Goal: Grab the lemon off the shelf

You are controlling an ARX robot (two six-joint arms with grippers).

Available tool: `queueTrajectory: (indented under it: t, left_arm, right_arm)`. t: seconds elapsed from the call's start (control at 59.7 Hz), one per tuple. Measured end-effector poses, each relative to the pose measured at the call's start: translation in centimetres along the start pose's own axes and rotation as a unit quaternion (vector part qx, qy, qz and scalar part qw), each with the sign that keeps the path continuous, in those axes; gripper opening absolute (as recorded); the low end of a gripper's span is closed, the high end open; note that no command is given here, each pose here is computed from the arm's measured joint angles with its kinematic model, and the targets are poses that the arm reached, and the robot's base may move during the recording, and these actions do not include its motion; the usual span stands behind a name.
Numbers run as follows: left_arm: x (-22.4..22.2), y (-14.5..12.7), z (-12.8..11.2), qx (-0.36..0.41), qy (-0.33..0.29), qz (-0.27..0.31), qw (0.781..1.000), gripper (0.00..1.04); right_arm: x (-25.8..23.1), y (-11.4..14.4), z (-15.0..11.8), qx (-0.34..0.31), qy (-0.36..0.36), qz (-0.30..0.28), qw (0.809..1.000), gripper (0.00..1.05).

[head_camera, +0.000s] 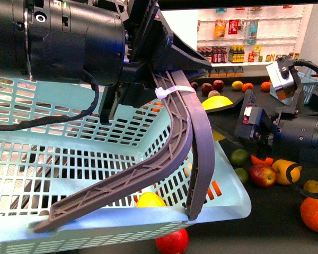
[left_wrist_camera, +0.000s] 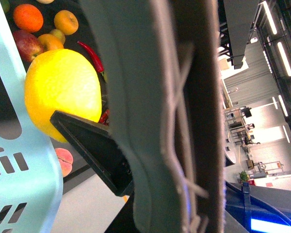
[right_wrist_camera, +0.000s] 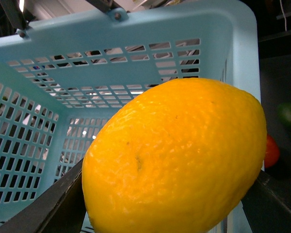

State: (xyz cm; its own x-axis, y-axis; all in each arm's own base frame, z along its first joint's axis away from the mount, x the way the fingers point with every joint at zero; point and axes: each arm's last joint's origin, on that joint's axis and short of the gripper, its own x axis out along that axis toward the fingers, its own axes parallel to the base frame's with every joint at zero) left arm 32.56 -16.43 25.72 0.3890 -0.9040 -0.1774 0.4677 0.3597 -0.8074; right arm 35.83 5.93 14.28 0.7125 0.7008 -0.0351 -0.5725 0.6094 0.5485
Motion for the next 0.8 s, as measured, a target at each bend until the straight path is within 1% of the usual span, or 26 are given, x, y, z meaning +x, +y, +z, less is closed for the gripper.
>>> queueTrajectory:
  t: [0.117,0.168,0.235,0.302,0.452,0.57,0.653,0.721,0.804]
  left_arm:
    - [0.0,0.0,0.0,0.0,0.001,-0.001,1.0,0.07]
    - [0.0,0.0,0.0,0.0,0.0,0.0,1.0,0.07]
    - [0.0,0.0,0.0,0.0,0.0,0.0,1.0,0.07]
    - [0.0,0.0,0.0,0.0,0.0,0.0,1.0,0.07]
    - [0.0,0.1,0.0,-0.003,0.002,-0.001,1.0,0.07]
    - [0.1,0.1,0.0,-0.004,0.001,0.0,1.0,0.07]
    - [0.1,0.1,0.0,-0.004,0.0,0.001,1.0,0.07]
    - [0.1,0.1,0.0,-0.004,0.0,0.001,1.0,0.07]
    - [0.1,0.1,0.0,-0.004,0.0,0.001,1.0,0.07]
  right_arm:
    - [0.2,0.1,-0.6,-0.01,0.015,-0.009,1.0,0.8]
    - [0.4,0.3,-0.9,-0.018,0.025,-0.009,0.999,0.92]
    - [0.5,0.4,-1.0,-0.023,0.026,-0.008,0.999,0.99]
    - [0.6,0.5,-1.1,-0.029,0.027,-0.006,0.999,0.97]
    - [0.6,0.6,-1.0,-0.033,0.024,-0.008,0.999,0.97]
    - [0.3,0.3,-0.5,-0.033,0.011,-0.025,0.999,0.97]
    - [-0.2,0.0,0.3,-0.035,-0.001,-0.057,0.998,0.97]
    - [-0.7,0.0,1.1,-0.046,-0.007,-0.097,0.994,0.97]
    - [-1.7,0.4,2.2,-0.075,-0.005,-0.157,0.985,0.97]
